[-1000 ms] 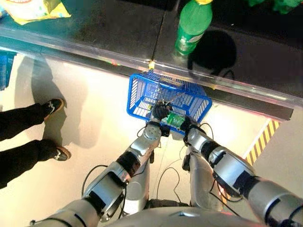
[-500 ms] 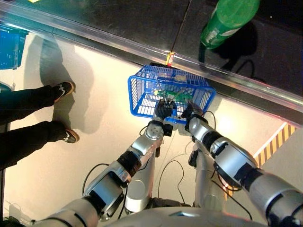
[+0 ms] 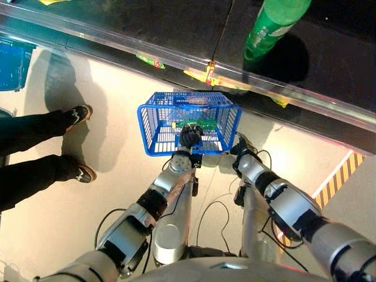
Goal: Pick up the snacks into the basket
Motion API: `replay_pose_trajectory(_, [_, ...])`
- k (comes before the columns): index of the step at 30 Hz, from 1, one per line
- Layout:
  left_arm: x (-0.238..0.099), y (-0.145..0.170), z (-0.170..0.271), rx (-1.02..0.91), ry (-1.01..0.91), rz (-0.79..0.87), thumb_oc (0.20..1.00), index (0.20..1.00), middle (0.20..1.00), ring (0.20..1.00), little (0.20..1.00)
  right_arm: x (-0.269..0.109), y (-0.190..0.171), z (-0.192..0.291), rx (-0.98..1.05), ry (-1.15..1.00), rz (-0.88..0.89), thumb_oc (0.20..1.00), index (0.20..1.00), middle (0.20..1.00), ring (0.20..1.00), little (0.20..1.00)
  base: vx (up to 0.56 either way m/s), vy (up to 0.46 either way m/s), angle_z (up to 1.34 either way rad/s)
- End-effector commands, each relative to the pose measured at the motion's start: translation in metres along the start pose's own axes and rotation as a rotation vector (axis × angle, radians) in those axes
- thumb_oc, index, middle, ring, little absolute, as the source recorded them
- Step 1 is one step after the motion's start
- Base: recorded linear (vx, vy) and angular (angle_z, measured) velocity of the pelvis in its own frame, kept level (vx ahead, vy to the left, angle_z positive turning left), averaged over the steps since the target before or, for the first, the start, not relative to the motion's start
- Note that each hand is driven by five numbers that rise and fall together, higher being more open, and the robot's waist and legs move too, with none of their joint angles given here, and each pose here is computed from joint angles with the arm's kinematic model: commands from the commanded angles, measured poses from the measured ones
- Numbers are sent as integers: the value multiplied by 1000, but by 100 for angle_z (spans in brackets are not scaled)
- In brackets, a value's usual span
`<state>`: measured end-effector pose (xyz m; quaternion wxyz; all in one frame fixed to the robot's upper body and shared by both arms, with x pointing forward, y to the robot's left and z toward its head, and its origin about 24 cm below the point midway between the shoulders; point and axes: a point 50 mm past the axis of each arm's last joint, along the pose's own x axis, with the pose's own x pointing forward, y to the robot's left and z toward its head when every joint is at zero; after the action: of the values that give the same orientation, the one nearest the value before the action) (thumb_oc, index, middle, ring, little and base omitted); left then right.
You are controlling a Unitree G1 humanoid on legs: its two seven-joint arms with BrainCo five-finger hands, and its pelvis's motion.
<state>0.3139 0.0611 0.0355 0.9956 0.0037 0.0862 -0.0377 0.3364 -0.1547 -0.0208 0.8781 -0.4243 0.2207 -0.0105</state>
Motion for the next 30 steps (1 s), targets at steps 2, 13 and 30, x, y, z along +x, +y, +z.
replay_pose_trajectory(2, [8, 18, 27, 26, -149, 81, 200, 200, 200, 200, 200, -12, 7, -11, 118, -110, 53, 1000, 1000, 1000, 1000, 1000, 9, -59, 4])
replay_pose_trajectory(13, [-19, 128, -67, 182, 224, 435, 200, 200, 200, 200, 200, -55, -11, -82, 464, -79, -22, 1000, 1000, 1000, 1000, 1000, 33, -100, -4])
replay_pose_trajectory(30, [-132, 127, -205, 243, 874, 427, 200, 200, 200, 200, 200, -90, 39, -198, 406, 535, 23, 1000, 1000, 1000, 1000, 1000, 44, -11, 3])
